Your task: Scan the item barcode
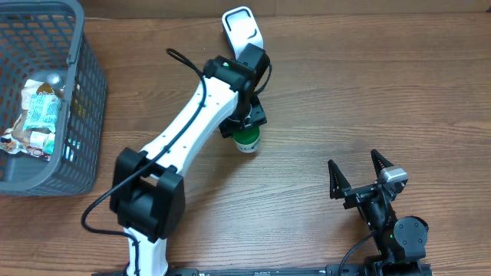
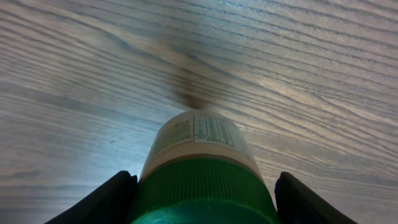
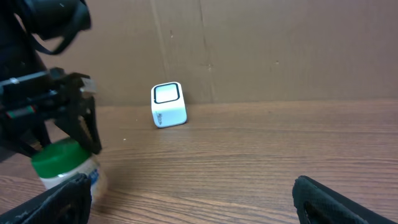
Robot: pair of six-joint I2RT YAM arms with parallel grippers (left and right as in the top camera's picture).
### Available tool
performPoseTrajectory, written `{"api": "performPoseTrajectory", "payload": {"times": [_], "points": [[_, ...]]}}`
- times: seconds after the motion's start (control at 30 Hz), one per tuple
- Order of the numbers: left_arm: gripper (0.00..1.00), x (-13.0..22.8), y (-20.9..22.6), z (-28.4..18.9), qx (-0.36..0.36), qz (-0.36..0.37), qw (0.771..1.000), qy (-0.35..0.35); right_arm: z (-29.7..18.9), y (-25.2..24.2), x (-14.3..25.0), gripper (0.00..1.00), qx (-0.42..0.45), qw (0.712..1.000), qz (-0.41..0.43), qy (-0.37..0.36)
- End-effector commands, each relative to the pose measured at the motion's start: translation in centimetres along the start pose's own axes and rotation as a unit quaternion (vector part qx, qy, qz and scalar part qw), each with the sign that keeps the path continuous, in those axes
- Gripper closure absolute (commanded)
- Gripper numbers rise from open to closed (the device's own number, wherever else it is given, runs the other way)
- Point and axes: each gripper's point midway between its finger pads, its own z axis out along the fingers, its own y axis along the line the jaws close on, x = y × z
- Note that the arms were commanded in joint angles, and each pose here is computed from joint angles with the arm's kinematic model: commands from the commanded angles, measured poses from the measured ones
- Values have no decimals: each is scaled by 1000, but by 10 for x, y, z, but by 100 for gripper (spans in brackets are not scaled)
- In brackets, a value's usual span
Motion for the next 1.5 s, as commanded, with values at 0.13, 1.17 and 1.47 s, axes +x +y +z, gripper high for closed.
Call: {"api": "performPoseTrajectory", "payload": {"times": [0.13,1.17,1.47], "points": [[76,5,-13,36,-15,1,1000,8,0,-2,2,0,5,1000,-1,-2],[12,17,-10,42,-39,305,950,53,0,-2,2,0,5,1000,-1,-2],[28,26,-11,54,-38,288,955,57,0,-2,2,0,5,1000,-1,-2]]}}
